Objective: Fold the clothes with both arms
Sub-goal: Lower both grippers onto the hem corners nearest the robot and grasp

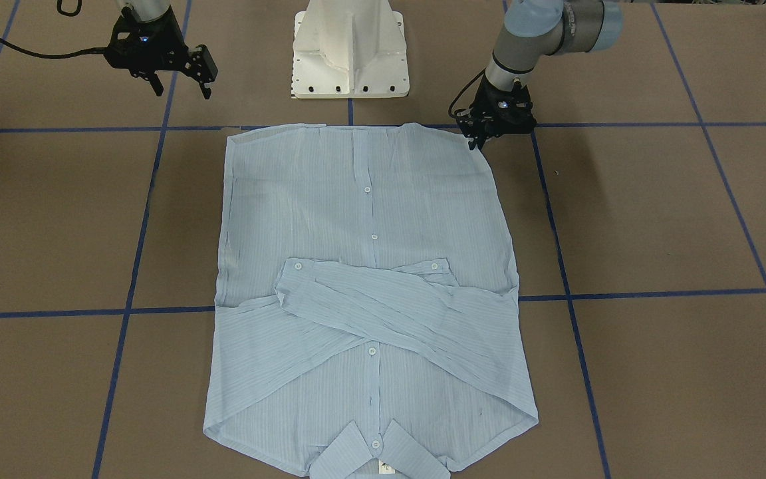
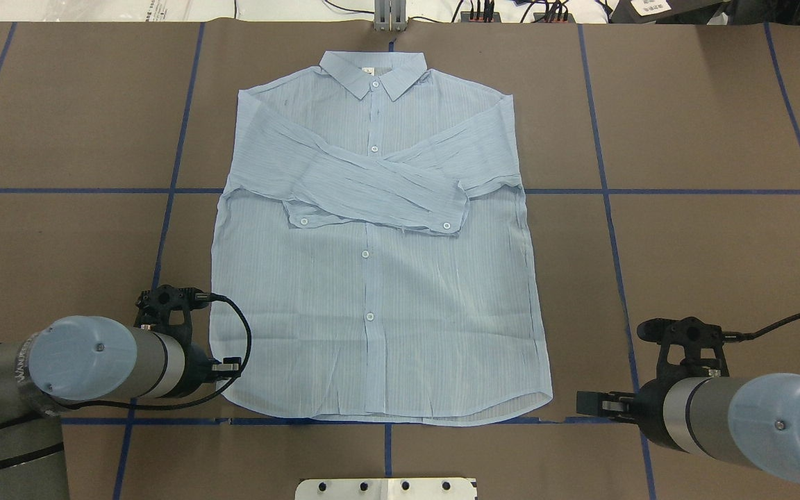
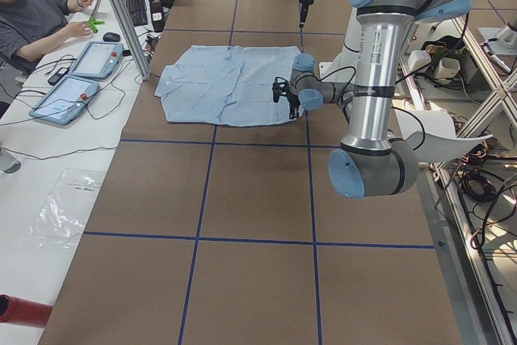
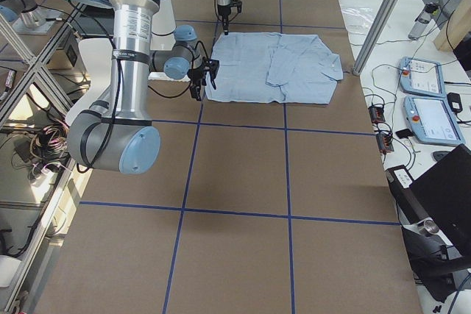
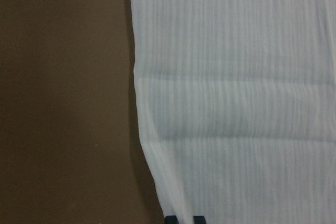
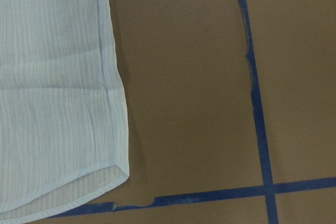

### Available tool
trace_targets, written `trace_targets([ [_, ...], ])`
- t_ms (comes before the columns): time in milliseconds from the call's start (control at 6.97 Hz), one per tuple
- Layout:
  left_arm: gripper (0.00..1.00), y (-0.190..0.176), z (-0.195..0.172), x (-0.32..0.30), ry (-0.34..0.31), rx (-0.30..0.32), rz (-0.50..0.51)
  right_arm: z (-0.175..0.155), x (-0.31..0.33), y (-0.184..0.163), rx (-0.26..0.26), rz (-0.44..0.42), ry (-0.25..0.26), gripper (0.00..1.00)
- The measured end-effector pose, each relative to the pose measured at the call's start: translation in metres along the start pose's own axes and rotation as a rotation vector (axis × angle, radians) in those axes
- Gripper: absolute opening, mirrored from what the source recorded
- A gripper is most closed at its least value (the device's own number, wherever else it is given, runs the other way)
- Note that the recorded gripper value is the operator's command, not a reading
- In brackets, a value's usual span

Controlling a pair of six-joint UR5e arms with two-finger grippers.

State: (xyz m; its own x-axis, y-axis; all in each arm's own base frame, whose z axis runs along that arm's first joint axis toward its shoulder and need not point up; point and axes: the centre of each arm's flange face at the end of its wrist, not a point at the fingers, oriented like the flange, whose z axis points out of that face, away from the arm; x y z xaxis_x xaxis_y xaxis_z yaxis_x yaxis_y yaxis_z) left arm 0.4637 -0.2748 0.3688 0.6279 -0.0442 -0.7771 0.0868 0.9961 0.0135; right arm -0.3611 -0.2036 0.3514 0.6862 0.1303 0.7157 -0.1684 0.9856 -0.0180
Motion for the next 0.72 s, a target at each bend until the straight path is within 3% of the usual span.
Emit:
trace_targets([
  [287, 0.24, 0.0012, 0.0065, -0.0025, -0.012, -0.005, 0.000, 0.0006, 0.0004, 0.0000, 0.000, 0.000, 0.002, 1.00],
  [430, 0.00, 0.0020, 0.0086, -0.0030, -0.015, -0.007, 0.001, 0.0009, 0.0009, 0.0000, 0.000, 0.000, 0.003, 1.00],
  [717, 0.00, 0.0026, 0.0082, -0.0024, -0.014, -0.008, 0.002, 0.0041, 0.0027, -0.0004, 0.000, 0.001, 0.010, 1.00],
])
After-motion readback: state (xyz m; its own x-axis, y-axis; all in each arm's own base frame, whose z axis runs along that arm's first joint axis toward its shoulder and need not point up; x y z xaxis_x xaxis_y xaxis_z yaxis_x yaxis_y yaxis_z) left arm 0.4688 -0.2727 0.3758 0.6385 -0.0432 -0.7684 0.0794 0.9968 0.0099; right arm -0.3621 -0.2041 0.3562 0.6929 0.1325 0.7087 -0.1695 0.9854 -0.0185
